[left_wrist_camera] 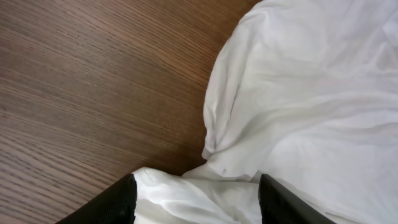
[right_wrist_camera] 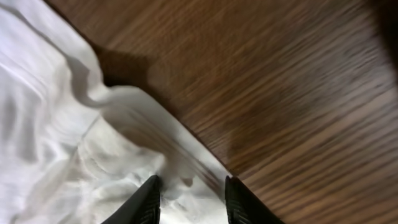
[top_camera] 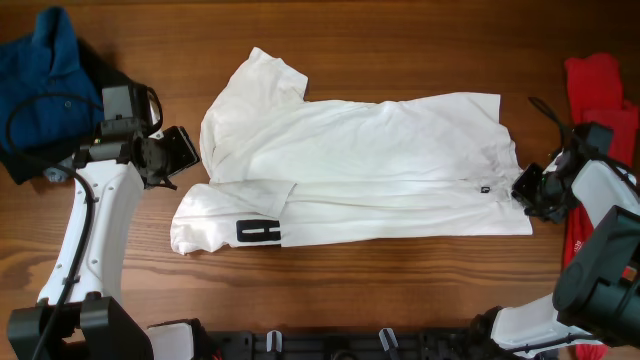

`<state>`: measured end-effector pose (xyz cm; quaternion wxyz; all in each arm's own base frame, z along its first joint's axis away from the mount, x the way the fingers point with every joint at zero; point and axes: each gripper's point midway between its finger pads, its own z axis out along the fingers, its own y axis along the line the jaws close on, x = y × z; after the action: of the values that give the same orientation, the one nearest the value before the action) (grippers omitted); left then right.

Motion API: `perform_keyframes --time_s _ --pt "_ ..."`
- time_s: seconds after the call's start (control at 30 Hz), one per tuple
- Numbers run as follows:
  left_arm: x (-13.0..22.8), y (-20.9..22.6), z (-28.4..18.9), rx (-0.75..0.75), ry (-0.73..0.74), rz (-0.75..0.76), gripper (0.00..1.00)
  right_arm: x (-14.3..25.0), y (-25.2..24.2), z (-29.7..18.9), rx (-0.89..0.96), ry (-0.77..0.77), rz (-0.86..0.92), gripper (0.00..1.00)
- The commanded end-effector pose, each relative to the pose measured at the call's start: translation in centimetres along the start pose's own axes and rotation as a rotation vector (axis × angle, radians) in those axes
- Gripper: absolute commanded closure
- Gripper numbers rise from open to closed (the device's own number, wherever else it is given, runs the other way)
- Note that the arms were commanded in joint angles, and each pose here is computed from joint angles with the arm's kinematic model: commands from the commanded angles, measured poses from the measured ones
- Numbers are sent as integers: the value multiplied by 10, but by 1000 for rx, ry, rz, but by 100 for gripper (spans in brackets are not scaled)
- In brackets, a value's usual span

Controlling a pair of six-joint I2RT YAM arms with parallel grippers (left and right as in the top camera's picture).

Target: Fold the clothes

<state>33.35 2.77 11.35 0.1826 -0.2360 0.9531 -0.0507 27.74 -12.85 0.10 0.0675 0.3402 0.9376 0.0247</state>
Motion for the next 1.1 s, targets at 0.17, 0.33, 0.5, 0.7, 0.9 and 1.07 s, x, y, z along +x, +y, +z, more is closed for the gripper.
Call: perform_keyframes --time_s 0.17,0.33,0.5,0.7,0.9,1.07 --pt "-1 -3 0 3 -1 27 37 -1 21 0 -126 -12 -73 66" --pt "-1 -3 0 4 -1 27 37 -1 21 0 -125 -13 -72 79" --pt "-1 -3 0 4 -1 27 37 -1 20 0 -118 -9 -71 87" --pt "-1 -3 0 4 -1 27 37 1 0 1 -6 -5 -15 84" --pt "-1 -3 0 4 -1 27 37 -5 2 -4 -14 -15 -16 84" --pt "-2 -3 0 4 -1 27 37 -10 5 -11 -18 -18 -16 84"
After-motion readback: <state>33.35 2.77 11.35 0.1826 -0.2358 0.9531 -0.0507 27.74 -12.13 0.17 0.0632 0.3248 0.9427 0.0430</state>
